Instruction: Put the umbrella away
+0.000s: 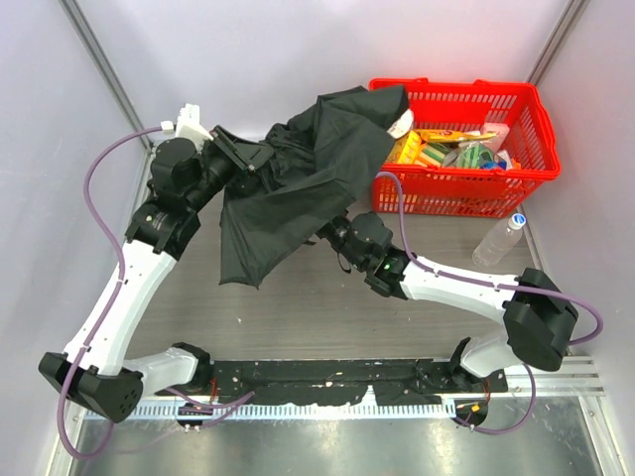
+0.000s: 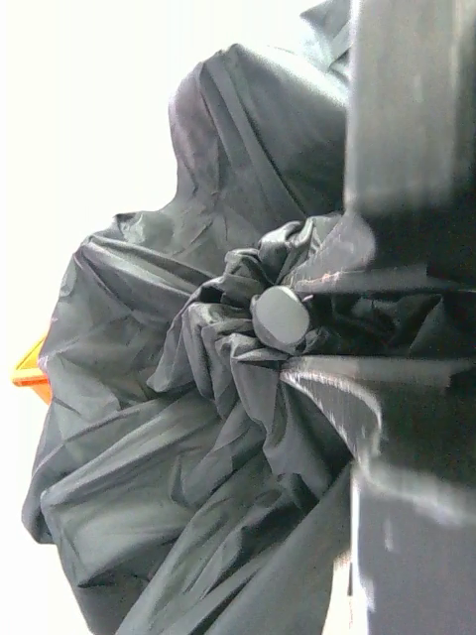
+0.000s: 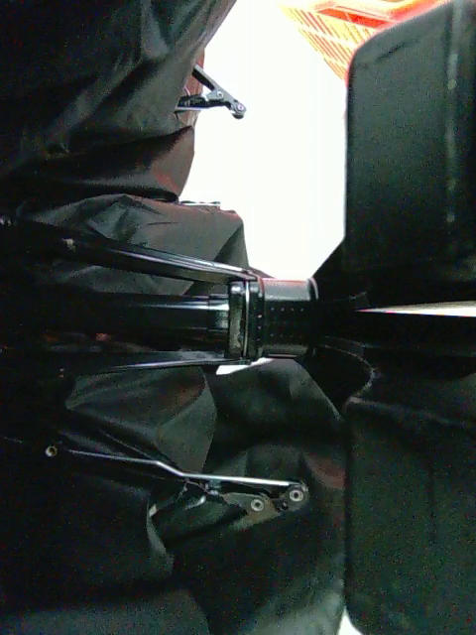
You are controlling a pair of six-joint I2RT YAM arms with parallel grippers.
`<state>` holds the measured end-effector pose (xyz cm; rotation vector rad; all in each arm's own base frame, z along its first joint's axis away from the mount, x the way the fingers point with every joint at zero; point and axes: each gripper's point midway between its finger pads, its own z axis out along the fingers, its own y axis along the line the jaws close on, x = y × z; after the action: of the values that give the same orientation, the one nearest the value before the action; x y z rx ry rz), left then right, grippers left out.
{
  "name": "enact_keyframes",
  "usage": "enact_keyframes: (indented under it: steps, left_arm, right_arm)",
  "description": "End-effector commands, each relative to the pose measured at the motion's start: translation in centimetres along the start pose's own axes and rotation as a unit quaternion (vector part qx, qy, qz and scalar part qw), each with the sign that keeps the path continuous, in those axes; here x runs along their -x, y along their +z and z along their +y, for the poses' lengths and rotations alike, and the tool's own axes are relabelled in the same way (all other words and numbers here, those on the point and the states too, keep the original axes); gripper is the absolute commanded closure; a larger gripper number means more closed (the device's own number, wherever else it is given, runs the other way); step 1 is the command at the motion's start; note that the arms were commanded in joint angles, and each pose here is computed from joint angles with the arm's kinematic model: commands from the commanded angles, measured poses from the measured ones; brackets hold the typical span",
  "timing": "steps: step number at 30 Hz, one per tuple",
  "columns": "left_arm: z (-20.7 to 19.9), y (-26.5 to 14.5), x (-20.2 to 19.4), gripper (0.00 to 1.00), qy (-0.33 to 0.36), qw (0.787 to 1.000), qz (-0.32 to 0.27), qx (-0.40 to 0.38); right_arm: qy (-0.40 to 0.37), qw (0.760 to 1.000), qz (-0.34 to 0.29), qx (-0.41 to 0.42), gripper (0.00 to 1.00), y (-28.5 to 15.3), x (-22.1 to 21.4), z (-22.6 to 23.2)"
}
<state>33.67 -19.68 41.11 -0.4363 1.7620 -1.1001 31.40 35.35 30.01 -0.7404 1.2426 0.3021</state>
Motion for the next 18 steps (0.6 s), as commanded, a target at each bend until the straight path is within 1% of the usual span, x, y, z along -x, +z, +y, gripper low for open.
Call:
enact_keyframes:
  steps: [1, 2, 3, 4, 5, 6, 7, 8, 9, 10, 11, 14, 15, 16, 17, 18]
  left_arm:
    - [-3.5, -1.0, 0.7, 0.9, 0.031, 0.996, -0.018, -0.082]
    - [-3.3, -1.1, 1.1, 0.97, 0.039, 0.996, -0.031, -0.08]
    - [-3.4, -1.4, 1.6, 1.0, 0.047, 0.994, -0.048, -0.082]
    - [-3.3, -1.6, 2.2, 1.0, 0.058, 0.993, -0.066, -0.08]
    - [-3.1, -1.9, 2.8, 1.0, 0.074, 0.991, -0.084, -0.078]
    - [-3.2, -2.1, 3.3, 1.0, 0.093, 0.987, -0.102, -0.081]
    - [-2.9, -2.5, 4.0, 1.0, 0.112, 0.983, -0.122, -0.075]
    - [-2.4, -2.8, 4.7, 1.0, 0.13, 0.979, -0.142, -0.059]
    - [-2.2, -3.2, 5.3, 1.0, 0.14, 0.976, -0.158, -0.053]
    - [-2.4, -3.7, 5.6, 1.0, 0.156, 0.971, -0.171, -0.057]
    - [-2.7, -3.9, 5.9, 1.0, 0.169, 0.967, -0.18, -0.064]
    - [-2.3, -4.5, 6.0, 1.0, 0.192, 0.962, -0.185, -0.058]
    - [-2.0, -4.7, 5.9, 1.0, 0.197, 0.961, -0.187, -0.058]
    - [-2.0, -4.7, 5.8, 1.0, 0.203, 0.959, -0.188, -0.066]
    - [-1.9, -4.8, 5.5, 1.0, 0.21, 0.957, -0.189, -0.074]
    - [-2.0, -5.0, 5.4, 1.0, 0.217, 0.954, -0.19, -0.081]
  right_arm:
    - [0.046, 0.989, -0.129, 0.056, 0.99, -0.6, 8.5, 1.4]
    - [0.064, 0.989, -0.122, 0.058, 0.99, -0.7, 8.3, 1.5]
    - [0.071, 0.992, -0.096, 0.049, 0.87, -1.1, 6.9, 1.3]
    - [0.1, 0.99, -0.081, 0.052, 0.72, -1.5, 6.3, 1.6]
    - [0.109, 0.992, -0.044, 0.053, 0.55, -2.2, 4.5, 1.8]
    - [0.137, 0.989, -0.025, 0.049, 0.46, -2.7, 3.6, 2.0]
    - [0.16, 0.986, 0.013, 0.031, 0.24, -3.7, 1.6, 1.7]
    - [0.208, 0.977, 0.039, 0.017, 0.23, -4.4, 0.3, 1.8]
    - [0.215, 0.973, 0.082, 0.001, 0.23, -5.8, -2.1, 1.7]
    - [0.232, 0.966, 0.117, 0.006, 0.23, -7.0, -4.1, 2.4]
    - [0.234, 0.961, 0.149, 0.018, 0.23, -8.5, -5.4, 3.0]
    - [0.266, 0.942, 0.204, 0.027, 0.24, -12.3, -7.9, 3.8]
    - [0.269, 0.939, 0.208, 0.038, 0.25, -13.5, -7.4, 3.4]
    - [0.265, 0.943, 0.193, 0.06, 0.26, -13.6, -5.8, 3.5]
    - [0.261, 0.941, 0.206, 0.063, 0.27, -14.9, -5.3, 2.9]
    - [0.268, 0.944, 0.18, 0.064, 0.27, -14.6, -2.3, 1.9]
